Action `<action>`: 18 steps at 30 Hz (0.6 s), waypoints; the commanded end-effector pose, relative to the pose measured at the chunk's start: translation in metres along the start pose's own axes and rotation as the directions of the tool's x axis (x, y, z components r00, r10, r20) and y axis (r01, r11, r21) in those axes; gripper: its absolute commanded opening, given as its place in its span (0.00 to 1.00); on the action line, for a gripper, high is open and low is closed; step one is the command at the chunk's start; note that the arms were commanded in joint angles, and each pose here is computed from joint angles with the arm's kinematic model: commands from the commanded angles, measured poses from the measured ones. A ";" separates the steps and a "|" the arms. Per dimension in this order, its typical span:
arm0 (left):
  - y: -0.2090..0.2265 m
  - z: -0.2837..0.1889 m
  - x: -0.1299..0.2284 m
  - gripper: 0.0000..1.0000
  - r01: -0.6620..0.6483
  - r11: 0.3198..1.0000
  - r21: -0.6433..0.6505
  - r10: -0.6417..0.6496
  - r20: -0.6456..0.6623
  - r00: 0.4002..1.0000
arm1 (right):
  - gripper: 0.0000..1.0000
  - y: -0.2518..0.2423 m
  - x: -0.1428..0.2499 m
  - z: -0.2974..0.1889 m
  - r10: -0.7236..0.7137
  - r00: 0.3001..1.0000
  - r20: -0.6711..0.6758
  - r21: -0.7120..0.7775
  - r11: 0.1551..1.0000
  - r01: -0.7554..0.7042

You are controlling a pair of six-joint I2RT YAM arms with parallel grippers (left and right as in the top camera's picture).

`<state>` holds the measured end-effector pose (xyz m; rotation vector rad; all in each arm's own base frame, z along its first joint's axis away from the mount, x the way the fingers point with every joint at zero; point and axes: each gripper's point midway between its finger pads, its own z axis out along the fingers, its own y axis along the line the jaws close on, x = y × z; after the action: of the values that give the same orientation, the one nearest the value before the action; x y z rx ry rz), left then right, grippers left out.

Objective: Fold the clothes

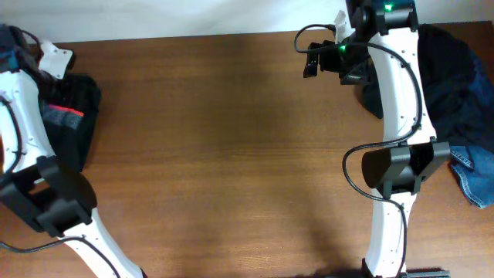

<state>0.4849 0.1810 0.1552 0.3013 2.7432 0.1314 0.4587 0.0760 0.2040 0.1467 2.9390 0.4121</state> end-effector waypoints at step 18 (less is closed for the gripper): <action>-0.050 0.024 -0.042 0.87 -0.212 0.972 0.098 0.201 0.108 0.974 | 0.99 0.003 -0.003 -0.006 -0.017 1.000 0.023 -0.009 1.000 0.017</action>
<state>0.5092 0.1423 0.1392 0.5107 2.6749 0.0295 0.4590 0.0760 0.2041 0.1458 2.9375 0.4122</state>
